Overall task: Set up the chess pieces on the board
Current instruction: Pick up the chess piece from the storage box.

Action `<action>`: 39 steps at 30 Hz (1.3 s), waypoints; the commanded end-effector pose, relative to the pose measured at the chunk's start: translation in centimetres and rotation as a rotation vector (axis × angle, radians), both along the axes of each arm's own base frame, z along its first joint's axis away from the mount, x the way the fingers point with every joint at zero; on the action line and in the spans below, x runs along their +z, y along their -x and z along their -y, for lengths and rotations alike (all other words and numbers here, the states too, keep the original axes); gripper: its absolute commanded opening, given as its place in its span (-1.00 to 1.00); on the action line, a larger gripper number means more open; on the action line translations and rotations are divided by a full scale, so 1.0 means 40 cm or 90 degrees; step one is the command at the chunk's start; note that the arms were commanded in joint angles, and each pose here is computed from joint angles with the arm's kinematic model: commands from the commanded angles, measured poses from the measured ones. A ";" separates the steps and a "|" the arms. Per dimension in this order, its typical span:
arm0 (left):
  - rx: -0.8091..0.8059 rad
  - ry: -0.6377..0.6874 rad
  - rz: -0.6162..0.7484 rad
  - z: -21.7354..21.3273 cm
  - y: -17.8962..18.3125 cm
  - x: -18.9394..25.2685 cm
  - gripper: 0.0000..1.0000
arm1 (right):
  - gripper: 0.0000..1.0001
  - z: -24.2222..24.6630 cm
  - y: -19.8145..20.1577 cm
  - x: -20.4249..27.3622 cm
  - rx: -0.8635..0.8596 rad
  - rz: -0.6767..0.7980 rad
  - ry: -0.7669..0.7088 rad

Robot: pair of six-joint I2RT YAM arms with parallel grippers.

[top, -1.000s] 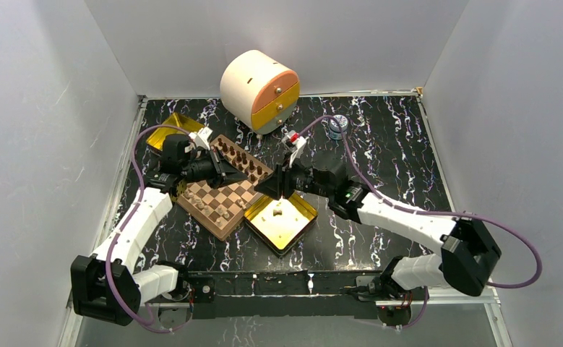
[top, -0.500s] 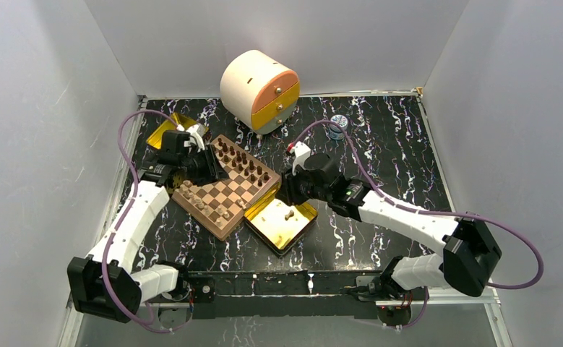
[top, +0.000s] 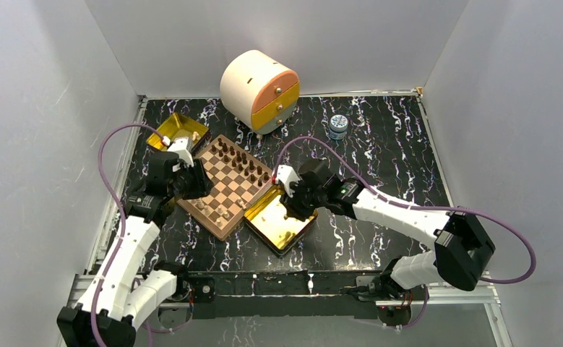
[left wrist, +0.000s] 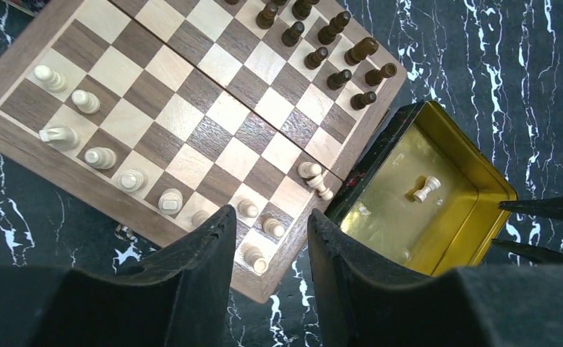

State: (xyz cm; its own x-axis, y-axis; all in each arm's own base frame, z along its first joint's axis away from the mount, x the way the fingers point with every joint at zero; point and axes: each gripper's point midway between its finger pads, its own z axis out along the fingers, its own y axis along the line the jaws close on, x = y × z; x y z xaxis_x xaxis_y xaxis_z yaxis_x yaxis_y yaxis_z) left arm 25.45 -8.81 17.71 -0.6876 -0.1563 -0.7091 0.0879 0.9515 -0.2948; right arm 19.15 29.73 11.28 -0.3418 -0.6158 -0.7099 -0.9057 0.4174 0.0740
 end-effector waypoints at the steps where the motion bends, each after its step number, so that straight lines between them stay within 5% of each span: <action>1: -0.007 -0.026 0.078 -0.017 -0.004 0.032 -0.20 | -0.10 -0.027 0.014 0.053 0.240 0.161 -0.022; 14: 0.003 -0.063 0.100 -0.048 0.012 -0.003 -0.14 | -0.03 -0.031 -0.037 -0.088 0.422 0.198 0.122; 31: 0.025 -0.083 0.109 -0.070 0.012 0.001 -0.14 | -0.01 -0.033 -0.087 -0.168 0.481 0.176 0.198; 39: 0.030 -0.089 0.103 -0.074 0.010 -0.006 -0.14 | -0.15 -0.020 -0.096 -0.198 0.486 0.161 0.226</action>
